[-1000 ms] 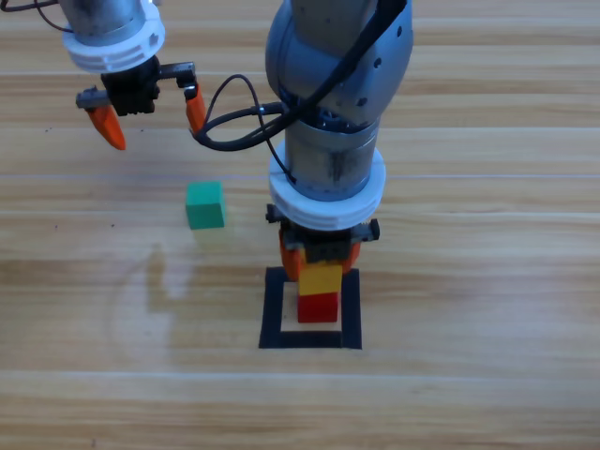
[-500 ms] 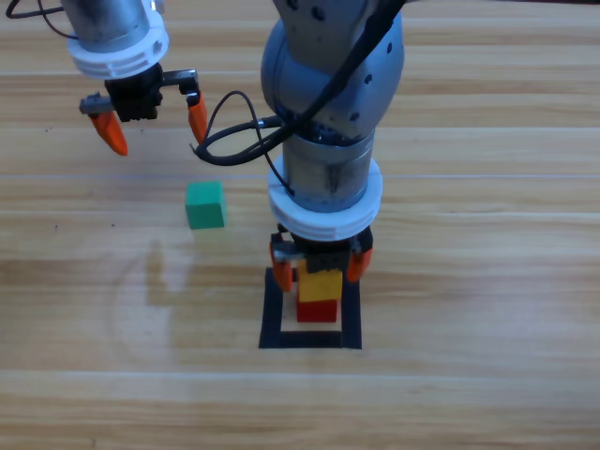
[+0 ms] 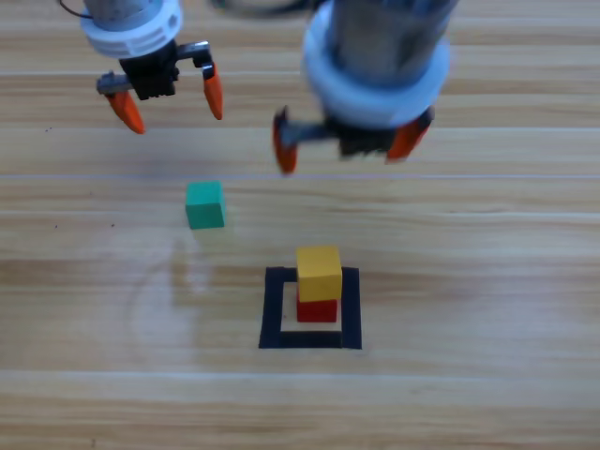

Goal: Stack the blocks in the rectangular block: red at the bottom, yellow in the middle, green on top

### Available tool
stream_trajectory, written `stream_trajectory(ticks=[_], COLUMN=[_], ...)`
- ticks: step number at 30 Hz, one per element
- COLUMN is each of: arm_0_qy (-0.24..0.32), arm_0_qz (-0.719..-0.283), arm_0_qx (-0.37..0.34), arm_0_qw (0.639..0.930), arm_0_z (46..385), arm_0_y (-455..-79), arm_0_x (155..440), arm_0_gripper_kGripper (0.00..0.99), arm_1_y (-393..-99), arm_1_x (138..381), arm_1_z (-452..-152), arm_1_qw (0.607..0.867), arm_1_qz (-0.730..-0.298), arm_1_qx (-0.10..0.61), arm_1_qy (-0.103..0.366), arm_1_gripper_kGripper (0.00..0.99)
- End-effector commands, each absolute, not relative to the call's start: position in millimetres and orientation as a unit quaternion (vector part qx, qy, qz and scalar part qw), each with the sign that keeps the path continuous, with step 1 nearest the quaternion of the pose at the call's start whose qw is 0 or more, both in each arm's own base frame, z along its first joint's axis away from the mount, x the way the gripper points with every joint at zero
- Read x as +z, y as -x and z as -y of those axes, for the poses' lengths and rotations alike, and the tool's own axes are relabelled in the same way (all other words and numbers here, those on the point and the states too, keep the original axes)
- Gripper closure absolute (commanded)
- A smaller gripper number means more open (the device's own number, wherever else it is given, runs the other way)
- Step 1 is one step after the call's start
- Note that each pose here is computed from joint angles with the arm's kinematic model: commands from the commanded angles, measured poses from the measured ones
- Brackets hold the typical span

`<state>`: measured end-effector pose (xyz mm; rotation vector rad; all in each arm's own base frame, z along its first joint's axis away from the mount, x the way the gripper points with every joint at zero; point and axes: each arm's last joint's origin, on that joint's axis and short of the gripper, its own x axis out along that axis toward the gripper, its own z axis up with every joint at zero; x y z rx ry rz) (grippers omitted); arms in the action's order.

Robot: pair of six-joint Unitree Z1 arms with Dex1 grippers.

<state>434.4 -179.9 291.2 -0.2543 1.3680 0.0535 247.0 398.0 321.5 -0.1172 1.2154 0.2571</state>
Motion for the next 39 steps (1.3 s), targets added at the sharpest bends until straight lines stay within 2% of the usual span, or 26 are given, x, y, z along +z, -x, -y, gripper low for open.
stream_trajectory(ticks=[1,2,3,5,7,8,9,10,12,13,19,28,31,34,35,36,39], arm_0_qy=[0.077,0.075,0.074,0.076,0.079,0.078,0.078,0.078,0.08,0.079,0.067,0.056,0.059,0.075,0.079,0.08,0.08], arm_0_qz=[-0.665,-0.668,-0.67,-0.676,-0.678,-0.679,-0.679,-0.68,-0.681,-0.683,-0.693,-0.698,-0.696,-0.69,-0.689,-0.69,-0.688], arm_0_qx=[0.049,0.054,0.059,0.069,0.076,0.078,0.08,0.081,0.086,0.09,0.102,0.09,0.074,0.054,0.049,0.045,0.038], arm_0_qw=[0.742,0.739,0.736,0.729,0.727,0.726,0.725,0.724,0.723,0.72,0.711,0.709,0.711,0.717,0.718,0.718,0.72], arm_0_z=[237.9,242.1,245.0,248.4,248.6,248.6,248.2,248.4,245.9,244.1,237.3,232.6,225.0,211.6,205.9,203.7,201.5], arm_0_y=[-427.4,-426.0,-425.5,-423.9,-424.3,-424.4,-425.4,-425.7,-427.6,-429.1,-435.2,-437.0,-435.1,-428.1,-426.7,-426.4,-427.9], arm_0_x=[231.5,226.6,221.0,212.8,209.4,207.6,205.3,203.8,201.5,197.4,177.9,168.4,167.3,168.5,168.1,168.0,170.5], arm_0_gripper_kGripper=[0.042,0.044,0.044,0.044,0.044,0.044,0.044,0.044,0.044,0.044,0.044,0.05,0.148,0.185,0.252,0.28,0.292], arm_1_y=[-189.2,-190.8,-194.4,-192.1,-180.0,-168.9,-158.5,-146.4,-130.0,-121.7,-145.0,-163.2,-163.4,-170.2,-170.8,-171.3,-170.6], arm_1_x=[405.1,399.7,389.2,381.7,379.5,379.8,380.1,382.7,386.0,383.9,352.4,335.8,338.5,332.9,332.7,332.2,331.8], arm_1_z=[-304.4,-284.5,-248.8,-216.1,-193.2,-178.5,-167.6,-154.9,-138.2,-134.3,-164.7,-186.2,-187.6,-203.5,-208.5,-210.3,-210.7], arm_1_qw=[0.845,0.841,0.837,0.839,0.853,0.865,0.867,0.864,0.866,0.853,0.807,0.784,0.782,0.771,0.766,0.764,0.762], arm_1_qz=[-0.476,-0.47,-0.456,-0.431,-0.405,-0.374,-0.341,-0.307,-0.287,-0.289,-0.367,-0.404,-0.404,-0.415,-0.419,-0.42,-0.422], arm_1_qx=[0.243,0.267,0.303,0.333,0.328,0.329,0.35,0.374,0.383,0.413,0.436,0.444,0.443,0.449,0.452,0.453,0.454], arm_1_qy=[0.027,0.008,-0.016,-0.013,0.033,0.062,0.093,0.143,0.143,0.132,0.151,0.16,0.167,0.179,0.184,0.186,0.188], arm_1_gripper_kGripper=[0.0,0.0,0.0,0.0,0.0,0.0,0.0,0.0,0.0,0.0,0.004,0.01,0.011,0.011,0.011,0.011,0.011])
